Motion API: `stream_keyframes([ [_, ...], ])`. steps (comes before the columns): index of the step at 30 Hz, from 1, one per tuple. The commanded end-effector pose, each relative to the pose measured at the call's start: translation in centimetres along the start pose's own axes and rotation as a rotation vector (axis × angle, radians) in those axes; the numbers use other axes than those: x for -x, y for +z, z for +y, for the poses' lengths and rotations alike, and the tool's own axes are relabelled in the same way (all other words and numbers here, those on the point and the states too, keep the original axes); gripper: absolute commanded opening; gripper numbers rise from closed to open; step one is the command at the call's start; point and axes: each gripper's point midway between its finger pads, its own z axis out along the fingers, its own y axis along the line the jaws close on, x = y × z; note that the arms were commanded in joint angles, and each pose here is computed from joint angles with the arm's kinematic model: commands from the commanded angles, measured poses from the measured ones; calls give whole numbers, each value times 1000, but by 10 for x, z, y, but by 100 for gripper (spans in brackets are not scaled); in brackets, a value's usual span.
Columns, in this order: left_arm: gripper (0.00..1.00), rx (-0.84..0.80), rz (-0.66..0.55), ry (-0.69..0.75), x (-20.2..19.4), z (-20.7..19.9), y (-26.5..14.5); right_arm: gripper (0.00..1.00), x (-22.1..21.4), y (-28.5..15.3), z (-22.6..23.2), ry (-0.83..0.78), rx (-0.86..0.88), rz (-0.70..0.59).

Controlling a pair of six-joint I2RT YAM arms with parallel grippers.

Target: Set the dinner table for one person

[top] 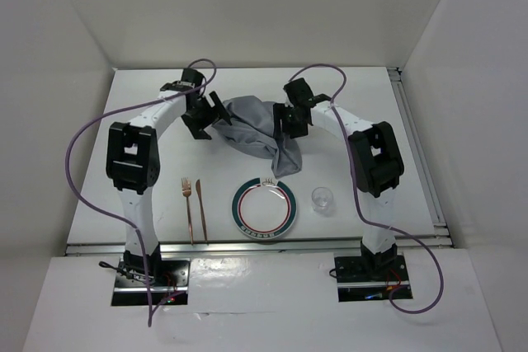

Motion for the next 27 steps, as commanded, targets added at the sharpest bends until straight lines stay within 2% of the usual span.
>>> stream_keyframes([
  [1, 100, -26, 39, -34, -1, -10, 16, 69, 15, -3, -1, 10, -1, -26],
  [4, 100, -68, 40, -57, 1, -19, 21, 54, 19, -3, -3, 16, 8, -33],
  [6, 100, -61, 60, -74, -1, -16, 35, 48, 18, -3, -2, 7, 16, -30],
  [7, 100, -71, 51, -70, 3, -20, 32, 40, 19, -1, 0, 7, 26, -26],
  [11, 97, -52, 69, -98, -2, -13, 44, 29, 19, -2, -1, 14, 39, -23],
  [14, 83, -60, 66, -106, -4, -16, 51, 29, 23, -3, 0, 13, 42, -31],
  [15, 69, -54, 72, -108, -5, -14, 55, 29, 23, -3, 0, 13, 42, -31],
  [18, 46, -68, 59, -115, 0, -18, 57, 28, 23, -3, 0, 13, 42, -31],
  [19, 32, -79, 62, -114, 2, -22, 59, 26, 22, -4, 2, 13, 51, -28],
  [21, 21, -77, 64, -124, 5, -24, 61, 25, 22, -2, 6, 12, 71, -21],
  [22, 15, -85, 56, -121, 8, -27, 59, 23, 21, -2, 8, 12, 84, -16],
  [23, 0, -74, 66, -124, 6, -25, 62, 15, 24, -4, 13, 1, 109, -18],
  [25, 0, -78, 63, -114, 9, -29, 58, 0, 24, -2, 14, 1, 117, -13],
  [27, 0, -100, 41, -79, 17, -40, 43, 0, 30, -9, 21, -12, 145, -17],
])
